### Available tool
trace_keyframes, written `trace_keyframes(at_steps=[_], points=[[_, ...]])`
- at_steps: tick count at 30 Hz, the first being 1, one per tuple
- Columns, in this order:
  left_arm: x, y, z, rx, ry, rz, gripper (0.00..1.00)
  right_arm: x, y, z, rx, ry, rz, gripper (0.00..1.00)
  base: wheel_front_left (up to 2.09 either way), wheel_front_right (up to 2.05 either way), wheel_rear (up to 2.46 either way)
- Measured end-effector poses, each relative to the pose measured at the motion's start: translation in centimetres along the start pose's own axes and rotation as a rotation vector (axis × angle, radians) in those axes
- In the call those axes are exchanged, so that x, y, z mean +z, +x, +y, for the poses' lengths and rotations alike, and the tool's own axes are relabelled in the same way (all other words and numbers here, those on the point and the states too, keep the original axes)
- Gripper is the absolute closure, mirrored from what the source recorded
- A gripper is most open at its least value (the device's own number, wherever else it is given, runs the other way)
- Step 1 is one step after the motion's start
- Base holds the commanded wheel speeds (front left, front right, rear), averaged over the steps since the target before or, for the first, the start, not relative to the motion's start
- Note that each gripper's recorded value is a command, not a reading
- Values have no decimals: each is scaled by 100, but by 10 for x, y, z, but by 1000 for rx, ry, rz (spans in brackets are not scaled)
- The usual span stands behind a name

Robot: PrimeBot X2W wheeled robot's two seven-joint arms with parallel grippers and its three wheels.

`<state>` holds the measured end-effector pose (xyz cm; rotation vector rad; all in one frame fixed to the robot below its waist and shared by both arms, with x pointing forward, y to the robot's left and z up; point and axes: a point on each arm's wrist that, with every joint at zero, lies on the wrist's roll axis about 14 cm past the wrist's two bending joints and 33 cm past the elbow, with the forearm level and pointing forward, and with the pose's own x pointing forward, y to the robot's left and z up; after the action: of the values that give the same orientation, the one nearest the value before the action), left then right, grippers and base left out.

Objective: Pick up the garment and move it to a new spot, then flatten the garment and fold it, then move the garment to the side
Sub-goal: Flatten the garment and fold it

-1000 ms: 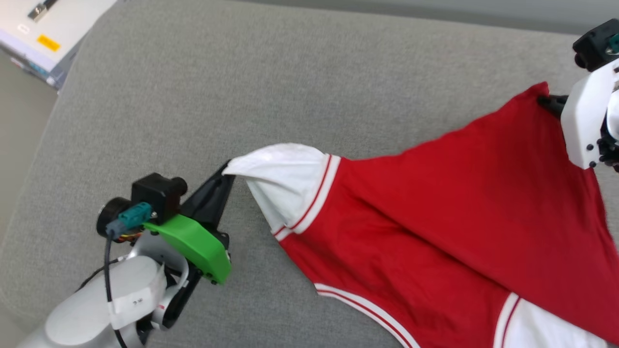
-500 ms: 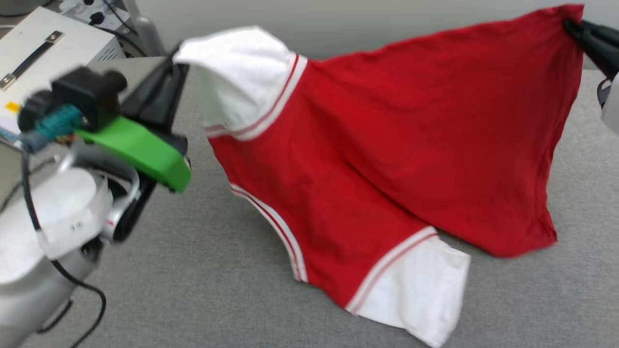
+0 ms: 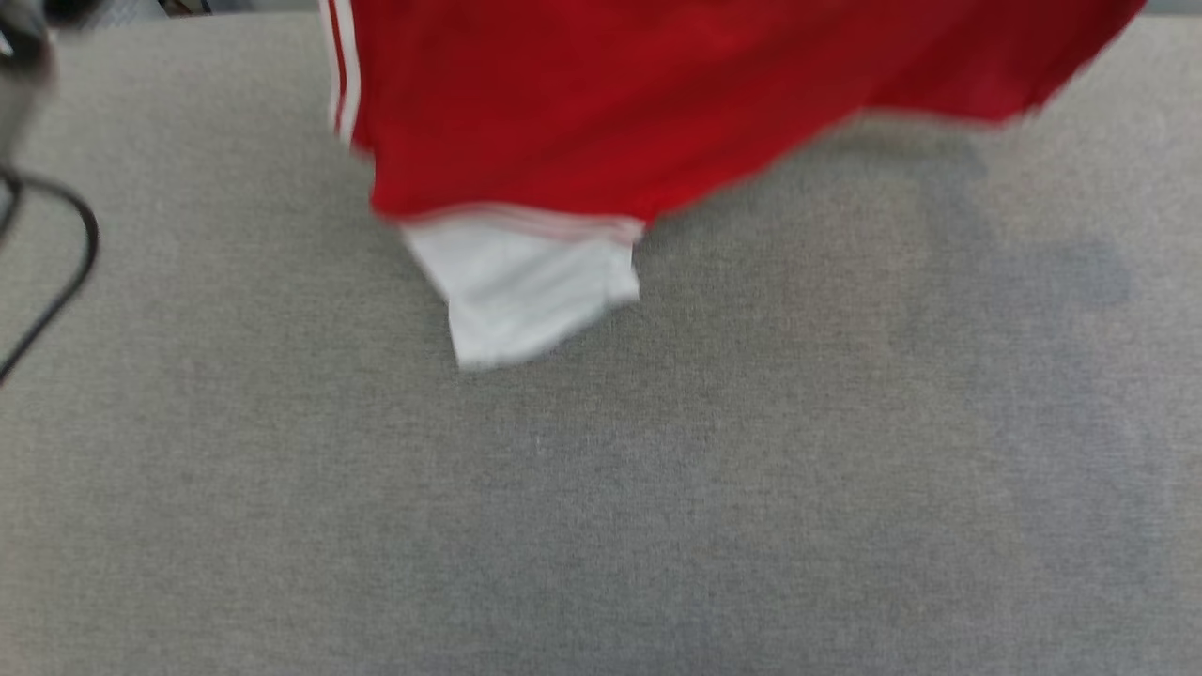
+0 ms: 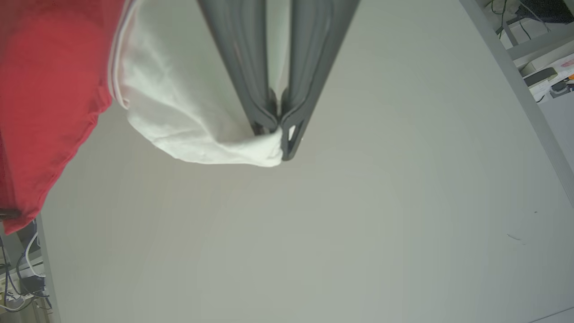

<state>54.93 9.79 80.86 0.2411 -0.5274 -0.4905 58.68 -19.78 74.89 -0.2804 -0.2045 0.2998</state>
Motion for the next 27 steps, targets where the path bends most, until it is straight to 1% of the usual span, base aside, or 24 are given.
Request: trace_keyframes(at_steps=[3,6,8,13,15,18,24,27], points=[[15,33,13,5,59,-58,100,16,23,-25,-72,-20,-52,100,0,0,0],[25,60,20,3,100,-106,100,22,42,-42,-121,-39,-88,100,0,0,0],[24,81,28,10,122,-124,100,25,60,-51,-149,-41,-127,100,0,0,0],[3,102,43,42,125,-115,100,18,84,-56,-166,-48,-155,100,0,0,0],[-10,108,47,46,131,-100,100,9,92,-55,-164,-52,-150,100,0,0,0],[-33,113,47,44,113,-82,100,-8,101,-54,-160,-58,-132,100,0,0,0],[-91,112,46,35,93,0,100,-62,114,-37,-117,-64,-40,100,0,0,0],[-120,105,40,24,64,48,100,-91,113,-23,-84,-67,14,100,0,0,0]])
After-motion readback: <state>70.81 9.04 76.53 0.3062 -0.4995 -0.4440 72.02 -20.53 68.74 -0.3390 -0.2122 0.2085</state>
